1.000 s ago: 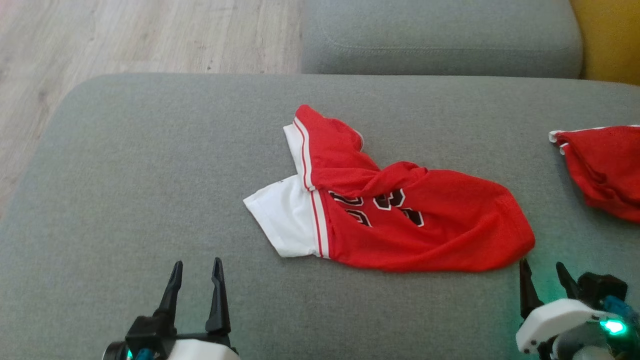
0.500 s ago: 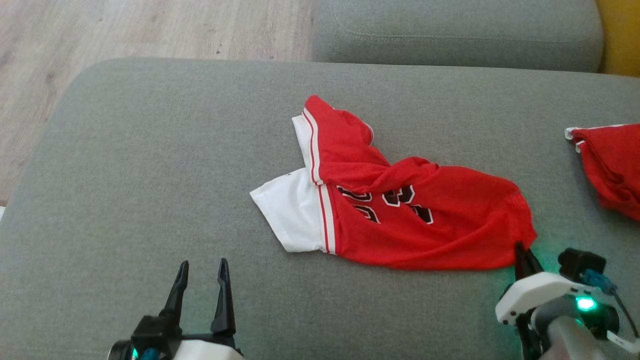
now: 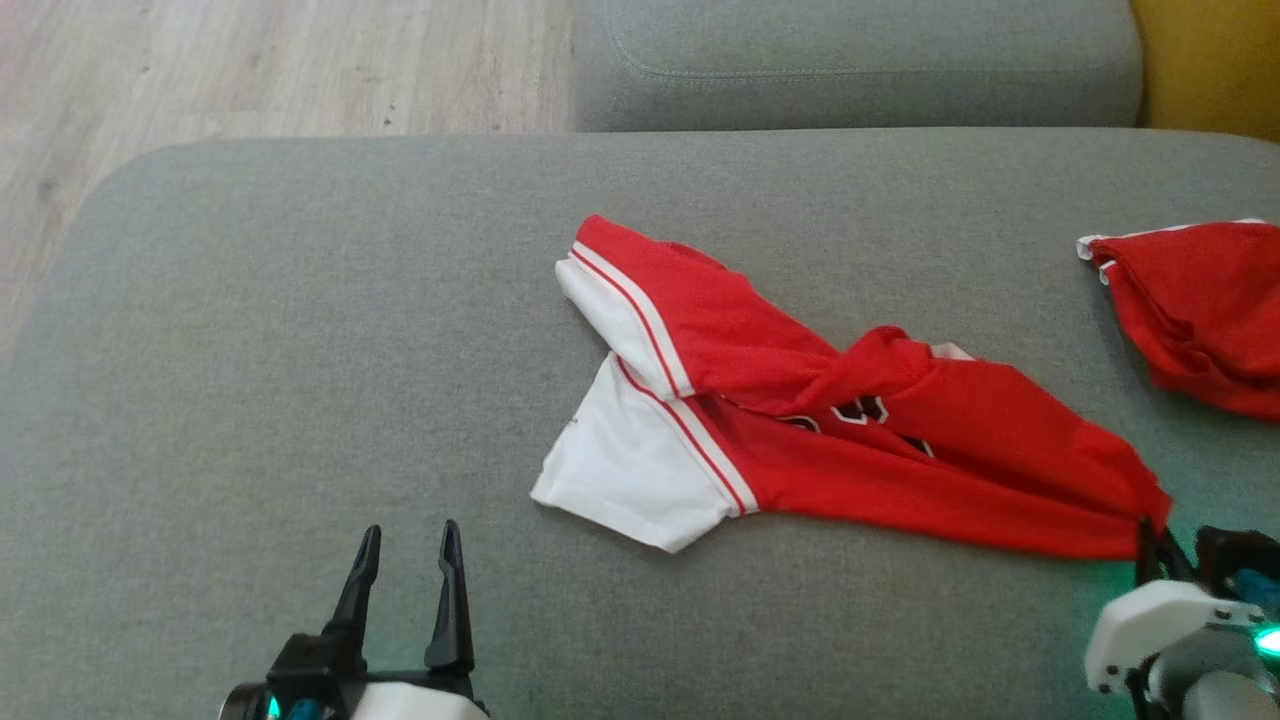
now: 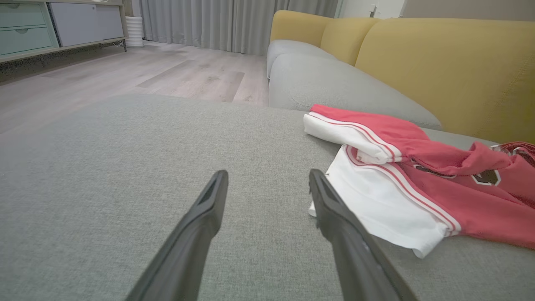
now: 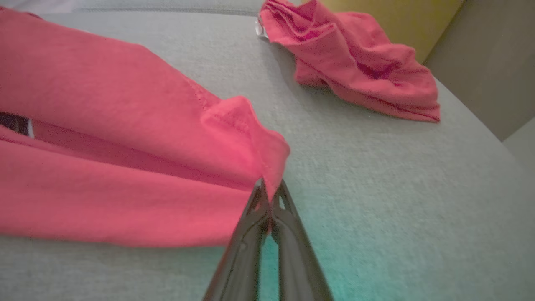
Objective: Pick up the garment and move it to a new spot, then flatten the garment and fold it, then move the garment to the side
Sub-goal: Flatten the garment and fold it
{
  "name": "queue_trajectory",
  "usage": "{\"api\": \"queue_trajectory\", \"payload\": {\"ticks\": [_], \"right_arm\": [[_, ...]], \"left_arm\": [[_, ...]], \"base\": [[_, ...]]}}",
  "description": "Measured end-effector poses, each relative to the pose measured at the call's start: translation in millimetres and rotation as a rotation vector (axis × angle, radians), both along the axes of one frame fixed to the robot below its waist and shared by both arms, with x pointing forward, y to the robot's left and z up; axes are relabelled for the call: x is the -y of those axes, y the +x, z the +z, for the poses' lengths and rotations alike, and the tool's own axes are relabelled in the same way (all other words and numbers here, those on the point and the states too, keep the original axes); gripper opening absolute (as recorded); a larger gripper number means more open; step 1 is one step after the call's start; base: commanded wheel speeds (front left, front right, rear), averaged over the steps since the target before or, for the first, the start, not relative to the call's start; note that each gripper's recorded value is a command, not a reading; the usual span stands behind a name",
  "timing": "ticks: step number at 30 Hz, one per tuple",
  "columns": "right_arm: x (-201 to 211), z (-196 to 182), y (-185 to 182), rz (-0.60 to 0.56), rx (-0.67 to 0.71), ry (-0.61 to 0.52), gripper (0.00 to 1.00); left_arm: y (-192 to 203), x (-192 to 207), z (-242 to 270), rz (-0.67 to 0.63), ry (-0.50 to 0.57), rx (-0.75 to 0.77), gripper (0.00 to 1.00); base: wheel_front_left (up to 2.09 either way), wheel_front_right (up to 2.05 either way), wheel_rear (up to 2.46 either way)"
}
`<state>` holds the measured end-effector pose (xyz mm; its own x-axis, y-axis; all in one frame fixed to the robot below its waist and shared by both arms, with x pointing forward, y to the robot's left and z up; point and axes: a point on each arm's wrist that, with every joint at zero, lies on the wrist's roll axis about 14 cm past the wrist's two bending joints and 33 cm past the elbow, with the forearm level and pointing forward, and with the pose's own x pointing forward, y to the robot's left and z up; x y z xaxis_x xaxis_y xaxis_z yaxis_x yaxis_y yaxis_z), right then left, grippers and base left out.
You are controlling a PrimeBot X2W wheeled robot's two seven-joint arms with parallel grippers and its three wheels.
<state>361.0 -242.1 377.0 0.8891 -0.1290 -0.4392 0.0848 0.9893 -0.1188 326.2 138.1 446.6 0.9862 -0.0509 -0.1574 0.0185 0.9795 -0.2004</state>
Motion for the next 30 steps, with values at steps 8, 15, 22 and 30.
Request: {"api": "queue_trajectory", "payload": {"ticks": [8,15,22,30], "right_arm": [[-13.4,10.0,8.6,0.029,0.050,0.034,1.00],[-72.2,24.4,27.7,0.203,0.077,0.076,1.00],[-103.0,12.7,42.8,0.326,-0.029,0.003,0.90],[-112.9,5.8,68.9,0.367,-0.079,-0.054,0.00]], "left_arm": [[0.5,0.7,-4.5,-0.003,0.002,-0.015,1.00],[-0.9,-4.1,-6.9,0.014,0.004,-0.019,1.00],[6.8,-12.1,-3.4,0.041,0.006,-0.008,1.00],[5.0,-20.4,-11.4,0.071,0.005,-0.036,1.00]], "base": [[0.00,0.00,0.00],[0.00,0.00,0.00],[0.00,0.00,0.00],[0.00,0.00,0.00]]}}
